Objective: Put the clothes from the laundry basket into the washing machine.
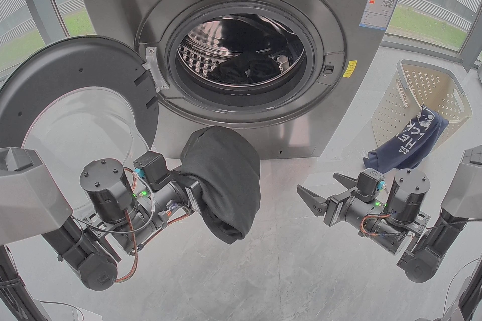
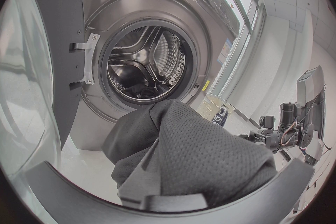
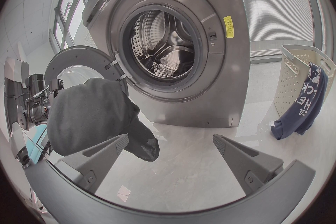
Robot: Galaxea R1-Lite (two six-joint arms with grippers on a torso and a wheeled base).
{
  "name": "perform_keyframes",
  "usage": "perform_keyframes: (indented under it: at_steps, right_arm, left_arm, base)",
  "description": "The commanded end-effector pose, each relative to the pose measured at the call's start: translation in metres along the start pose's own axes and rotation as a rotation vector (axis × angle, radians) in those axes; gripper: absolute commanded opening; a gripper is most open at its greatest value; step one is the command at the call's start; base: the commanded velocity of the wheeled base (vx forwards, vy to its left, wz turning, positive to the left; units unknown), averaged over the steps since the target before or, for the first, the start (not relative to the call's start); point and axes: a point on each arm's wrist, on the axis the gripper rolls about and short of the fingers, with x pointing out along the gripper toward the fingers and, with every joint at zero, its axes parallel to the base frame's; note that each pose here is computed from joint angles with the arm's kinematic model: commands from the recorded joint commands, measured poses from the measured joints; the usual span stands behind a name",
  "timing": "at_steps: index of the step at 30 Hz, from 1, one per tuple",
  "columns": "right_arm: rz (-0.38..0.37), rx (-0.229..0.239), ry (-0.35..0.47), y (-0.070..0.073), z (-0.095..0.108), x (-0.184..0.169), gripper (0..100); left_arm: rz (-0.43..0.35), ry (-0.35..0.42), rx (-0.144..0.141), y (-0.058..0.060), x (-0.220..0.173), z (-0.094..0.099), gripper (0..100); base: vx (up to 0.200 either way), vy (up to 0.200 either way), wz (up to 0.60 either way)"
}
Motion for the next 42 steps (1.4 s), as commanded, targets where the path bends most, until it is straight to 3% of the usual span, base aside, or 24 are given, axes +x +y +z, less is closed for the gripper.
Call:
perform_keyframes:
  at_steps: [1, 6, 24, 42]
  right_arm:
    - [0.0, 0.0, 0.003, 0.0002, -0.0008, 0.0003, 100]
    - [0.001, 0.0, 0.003, 0.0002, -0.0008, 0.0003, 100]
    - [0.013, -0.004, 0.042, 0.0034, -0.008, -0.0062, 100]
    - [0.016, -0.006, 0.046, 0.0041, -0.0085, -0.008, 100]
  left_arm:
    - [-0.001, 0.002, 0.0, -0.001, 0.0007, -0.0014, 0]
    - [0.002, 0.005, 0.0, -0.0003, 0.0018, -0.0027, 0]
    - [-0.008, 0.007, -0.001, -0.0036, 0.0018, -0.0032, 0]
    - [-0.018, 0.013, -0.002, -0.0066, 0.0023, -0.0051, 0]
  base:
    - [0.0, 0.0, 0.0]
    - [0.0, 0.0, 0.0]
    - [0.2, 0.0, 0.0]
    - [0.0, 0.0, 0.0]
